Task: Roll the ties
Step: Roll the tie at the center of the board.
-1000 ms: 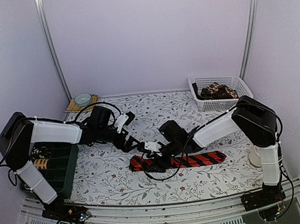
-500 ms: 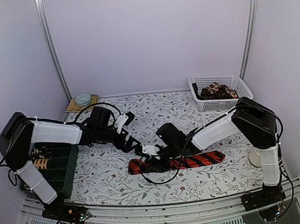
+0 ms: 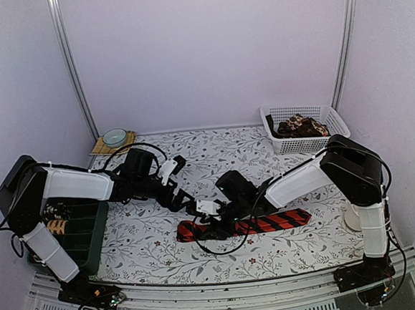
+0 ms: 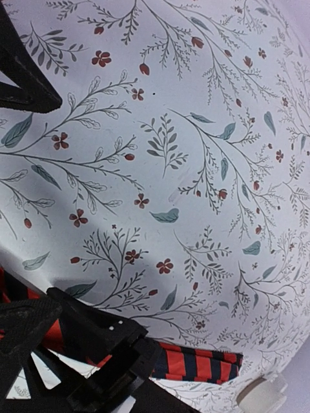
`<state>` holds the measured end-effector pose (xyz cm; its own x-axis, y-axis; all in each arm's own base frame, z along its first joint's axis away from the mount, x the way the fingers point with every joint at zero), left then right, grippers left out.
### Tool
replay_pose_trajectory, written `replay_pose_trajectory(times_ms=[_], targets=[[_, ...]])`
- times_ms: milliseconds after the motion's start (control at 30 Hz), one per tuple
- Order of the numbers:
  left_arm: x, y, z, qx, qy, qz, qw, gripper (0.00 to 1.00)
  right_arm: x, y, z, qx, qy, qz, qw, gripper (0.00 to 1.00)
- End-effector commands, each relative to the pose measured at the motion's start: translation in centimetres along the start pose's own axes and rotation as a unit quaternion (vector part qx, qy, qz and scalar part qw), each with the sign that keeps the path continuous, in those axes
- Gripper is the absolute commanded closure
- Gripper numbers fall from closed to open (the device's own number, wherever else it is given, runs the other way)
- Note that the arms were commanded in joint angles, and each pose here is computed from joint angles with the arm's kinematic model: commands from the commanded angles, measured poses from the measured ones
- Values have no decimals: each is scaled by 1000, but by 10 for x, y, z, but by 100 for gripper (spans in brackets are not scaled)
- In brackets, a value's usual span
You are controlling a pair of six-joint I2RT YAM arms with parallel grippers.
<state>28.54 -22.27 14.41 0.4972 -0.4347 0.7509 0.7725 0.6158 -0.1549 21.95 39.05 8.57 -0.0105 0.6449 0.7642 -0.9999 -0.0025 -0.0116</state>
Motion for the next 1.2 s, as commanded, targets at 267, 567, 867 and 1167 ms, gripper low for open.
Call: replay_pose_trajectory(times_ms=[267, 567, 867, 1167], targets=[[1, 16, -10, 32, 61, 106, 992, 0, 34, 14, 41, 29, -22, -6, 999, 19], [14, 24, 34, 87, -22, 190, 978, 0, 44, 2, 54, 0, -35, -48, 998, 15], [-17, -4, 66, -12, -93, 314, 945, 9, 66, -8, 112, -45, -108, -163, 980, 10], [-60, -36, 61, -37, -34, 434, 899, 33, 64, -11, 144, -8, -105, -320, 942, 17]])
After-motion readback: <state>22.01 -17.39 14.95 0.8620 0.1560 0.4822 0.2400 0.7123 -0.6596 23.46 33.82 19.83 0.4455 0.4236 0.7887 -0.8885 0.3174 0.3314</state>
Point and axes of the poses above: each gripper's point midway between its finger pads, its own z axis back along the fingers, its own y axis along the line the jaws close on, x = y × z, the point moved 10 cm from there along z, back along the fingers, and after that the axes turned 1 degree about z, right-handed, at the moved point
